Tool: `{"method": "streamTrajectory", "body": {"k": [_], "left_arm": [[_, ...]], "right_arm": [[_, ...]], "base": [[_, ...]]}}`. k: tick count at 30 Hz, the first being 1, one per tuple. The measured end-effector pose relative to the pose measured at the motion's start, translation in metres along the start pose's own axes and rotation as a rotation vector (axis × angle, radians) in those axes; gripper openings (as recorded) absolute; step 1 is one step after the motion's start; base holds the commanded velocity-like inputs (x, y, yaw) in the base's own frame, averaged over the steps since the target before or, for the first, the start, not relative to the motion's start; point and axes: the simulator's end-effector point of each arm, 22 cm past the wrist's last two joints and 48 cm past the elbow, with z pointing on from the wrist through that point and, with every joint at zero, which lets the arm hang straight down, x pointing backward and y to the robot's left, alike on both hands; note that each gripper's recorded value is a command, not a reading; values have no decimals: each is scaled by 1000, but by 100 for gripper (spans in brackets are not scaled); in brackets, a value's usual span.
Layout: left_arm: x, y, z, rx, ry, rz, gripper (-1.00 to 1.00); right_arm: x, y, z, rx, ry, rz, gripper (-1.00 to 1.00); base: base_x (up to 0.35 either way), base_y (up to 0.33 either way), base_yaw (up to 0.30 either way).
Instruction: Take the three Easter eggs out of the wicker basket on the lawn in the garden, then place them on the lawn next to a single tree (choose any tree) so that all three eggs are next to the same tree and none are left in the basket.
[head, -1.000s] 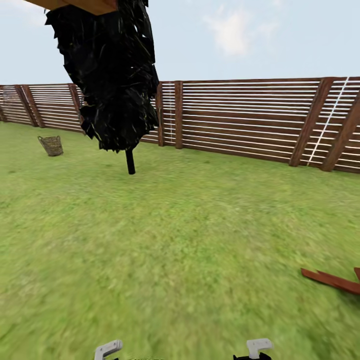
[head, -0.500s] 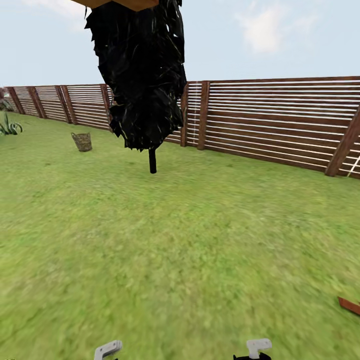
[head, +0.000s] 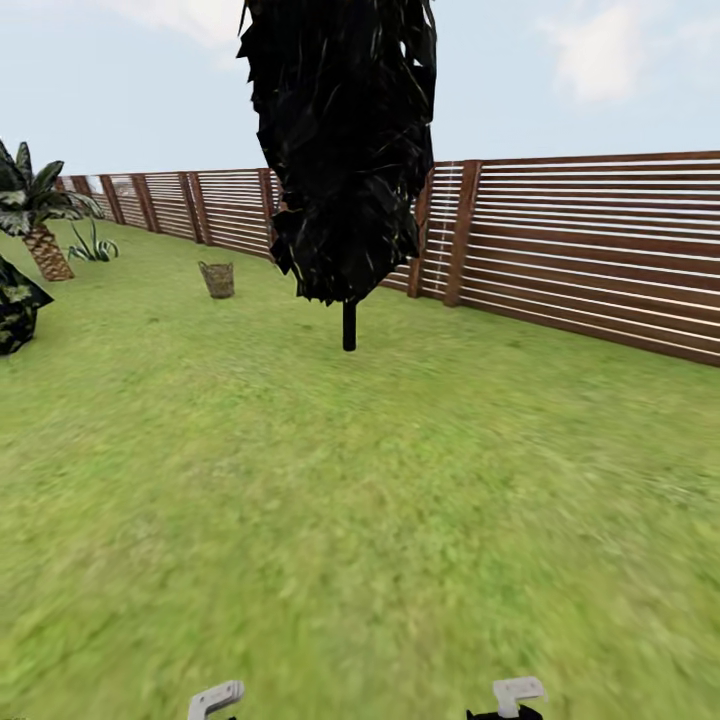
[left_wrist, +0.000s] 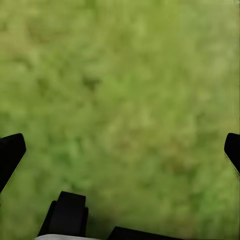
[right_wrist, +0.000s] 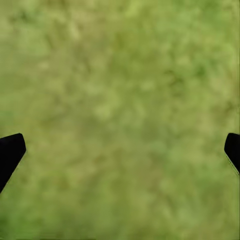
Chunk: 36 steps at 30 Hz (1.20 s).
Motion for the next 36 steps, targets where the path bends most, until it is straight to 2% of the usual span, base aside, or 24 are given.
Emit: {"method": "streamTrajectory", "body": {"k": [36], "left_arm": [[1,-1,0,1,2,0,100]], "right_arm": [[0,0,0,0,0,0,100]], "base": [[323,0,286]]}}
